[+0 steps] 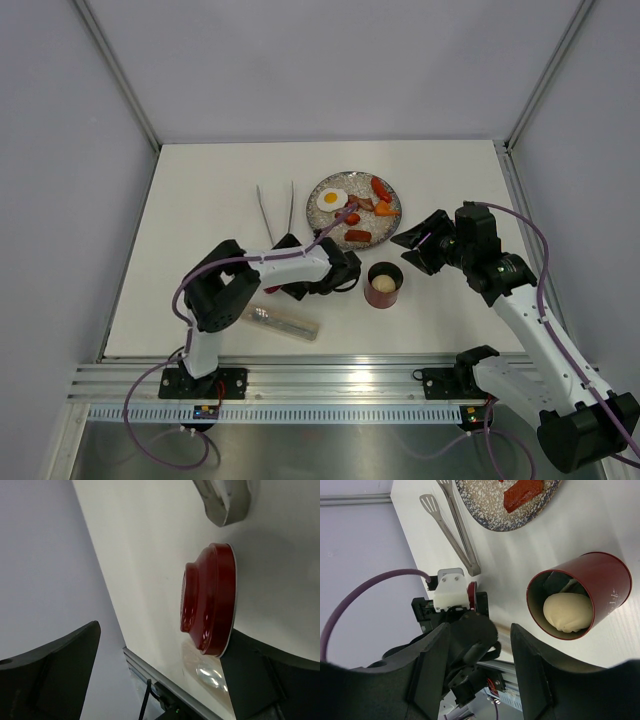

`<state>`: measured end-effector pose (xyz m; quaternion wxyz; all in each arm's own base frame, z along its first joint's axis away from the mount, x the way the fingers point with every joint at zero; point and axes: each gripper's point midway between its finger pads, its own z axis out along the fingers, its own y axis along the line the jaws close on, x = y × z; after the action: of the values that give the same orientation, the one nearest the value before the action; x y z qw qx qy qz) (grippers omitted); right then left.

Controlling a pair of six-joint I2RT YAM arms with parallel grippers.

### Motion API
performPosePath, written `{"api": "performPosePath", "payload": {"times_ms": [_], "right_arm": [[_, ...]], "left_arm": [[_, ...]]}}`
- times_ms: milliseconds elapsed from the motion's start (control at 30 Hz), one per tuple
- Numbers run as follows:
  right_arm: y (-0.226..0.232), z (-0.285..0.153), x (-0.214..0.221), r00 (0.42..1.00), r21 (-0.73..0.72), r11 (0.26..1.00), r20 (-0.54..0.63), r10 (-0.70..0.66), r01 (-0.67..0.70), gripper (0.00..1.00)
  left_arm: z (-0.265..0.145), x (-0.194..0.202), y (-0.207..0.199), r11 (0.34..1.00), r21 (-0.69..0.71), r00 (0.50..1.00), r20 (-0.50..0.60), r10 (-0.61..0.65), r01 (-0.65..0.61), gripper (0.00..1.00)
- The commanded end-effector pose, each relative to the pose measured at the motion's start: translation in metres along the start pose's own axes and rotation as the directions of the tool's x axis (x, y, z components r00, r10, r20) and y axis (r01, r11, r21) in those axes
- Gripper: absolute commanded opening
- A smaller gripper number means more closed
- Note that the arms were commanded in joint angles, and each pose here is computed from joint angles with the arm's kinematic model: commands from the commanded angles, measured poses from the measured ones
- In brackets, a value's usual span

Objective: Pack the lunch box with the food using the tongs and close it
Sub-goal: Adjust the box lid at the center of the board.

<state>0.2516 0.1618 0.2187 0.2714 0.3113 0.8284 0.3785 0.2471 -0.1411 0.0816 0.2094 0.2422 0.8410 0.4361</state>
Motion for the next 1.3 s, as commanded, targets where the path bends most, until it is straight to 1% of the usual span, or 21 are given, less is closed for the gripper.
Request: {"api": "performPosePath", "payload": {"times_ms": [0,33,100,133,233,433,567,600,667,700,767,800,833,867,900,1000,1267], "right_arm": [[0.014,-0.004,-0.007,1.0,-0.039,0.999,0.025,-0.004,0.005,0.6],[0.014,-0.004,-0.007,1.0,-0.039,0.999,0.025,-0.006,0.007,0.6],[0.013,-0.004,-0.007,1.0,-0.038,0.999,0.024,-0.004,0.005,0.6],[0.013,-0.004,-0.007,1.0,-0.038,0.999,0.023,-0.006,0.007,0.6],[0.013,-0.004,-0.007,1.0,-0.039,0.999,0.022,-0.007,0.008,0.6],[0.015,-0.006,-0.007,1.0,-0.045,0.999,0.026,-0.008,0.01,0.6],[0.018,-0.009,-0.007,1.0,-0.058,0.998,0.027,-0.013,0.014,0.6],[0.019,-0.009,-0.007,0.999,-0.06,0.998,0.03,-0.012,0.013,0.6],[0.02,-0.01,-0.008,0.999,-0.063,0.998,0.033,-0.013,0.015,0.6],[0.02,-0.01,-0.007,0.999,-0.064,0.998,0.032,-0.014,0.016,0.61],[0.02,-0.01,-0.007,1.0,-0.066,0.998,0.027,-0.014,0.016,0.6],[0.019,-0.01,-0.006,1.0,-0.065,0.998,0.026,-0.015,0.017,0.61],[0.018,-0.011,-0.006,0.999,-0.067,0.998,0.028,-0.015,0.017,0.6],[0.018,-0.011,-0.006,0.999,-0.067,0.998,0.028,-0.015,0.017,0.6],[0.018,-0.012,-0.006,0.999,-0.065,0.998,0.029,-0.016,0.018,0.61],[0.017,-0.013,-0.005,0.999,-0.065,0.998,0.029,-0.018,0.02,0.6],[0.016,-0.013,-0.004,1.0,-0.065,0.998,0.026,-0.015,0.017,0.61]], "left_arm": [[-0.019,-0.004,-0.008,0.981,0.194,1.0,0.012,-0.015,0.012,0.99],[-0.026,-0.007,-0.009,0.969,0.243,0.999,0.022,-0.043,0.036,0.99],[-0.033,-0.01,-0.009,0.954,0.296,0.997,0.033,-0.069,0.057,0.99],[-0.041,-0.014,-0.011,0.931,0.356,0.994,0.044,-0.097,0.075,0.99],[-0.054,-0.02,-0.02,0.881,0.465,0.992,0.053,-0.119,0.081,0.99],[-0.06,-0.019,-0.037,0.841,0.537,0.995,0.034,-0.099,0.066,0.99],[-0.068,-0.026,-0.027,0.817,0.56,0.981,0.035,-0.189,0.137,0.99],[-0.067,-0.03,-0.026,0.794,0.581,0.973,0.015,-0.231,0.179,0.99],[-0.063,-0.03,-0.025,0.764,0.602,0.961,-0.021,-0.274,0.231,0.99],[-0.06,-0.035,-0.019,0.73,0.617,0.94,-0.049,-0.338,0.295,0.96],[-0.051,-0.033,-0.015,0.702,0.614,0.916,-0.092,-0.39,0.361,0.9],[-0.043,-0.032,-0.017,0.66,0.63,0.895,-0.137,-0.424,0.409,0.87],[-0.035,-0.031,-0.02,0.593,0.652,0.861,-0.197,-0.47,0.473,0.83],[-0.037,-0.034,-0.021,0.576,0.661,0.853,-0.202,-0.481,0.481,0.82],[-0.029,-0.029,-0.02,0.564,0.648,0.838,-0.229,-0.496,0.511,0.8],[-0.019,-0.026,-0.02,0.55,0.63,0.817,-0.265,-0.512,0.548,0.77],[-0.005,-0.017,-0.032,0.554,0.602,0.807,-0.309,-0.503,0.576,0.76]]}}
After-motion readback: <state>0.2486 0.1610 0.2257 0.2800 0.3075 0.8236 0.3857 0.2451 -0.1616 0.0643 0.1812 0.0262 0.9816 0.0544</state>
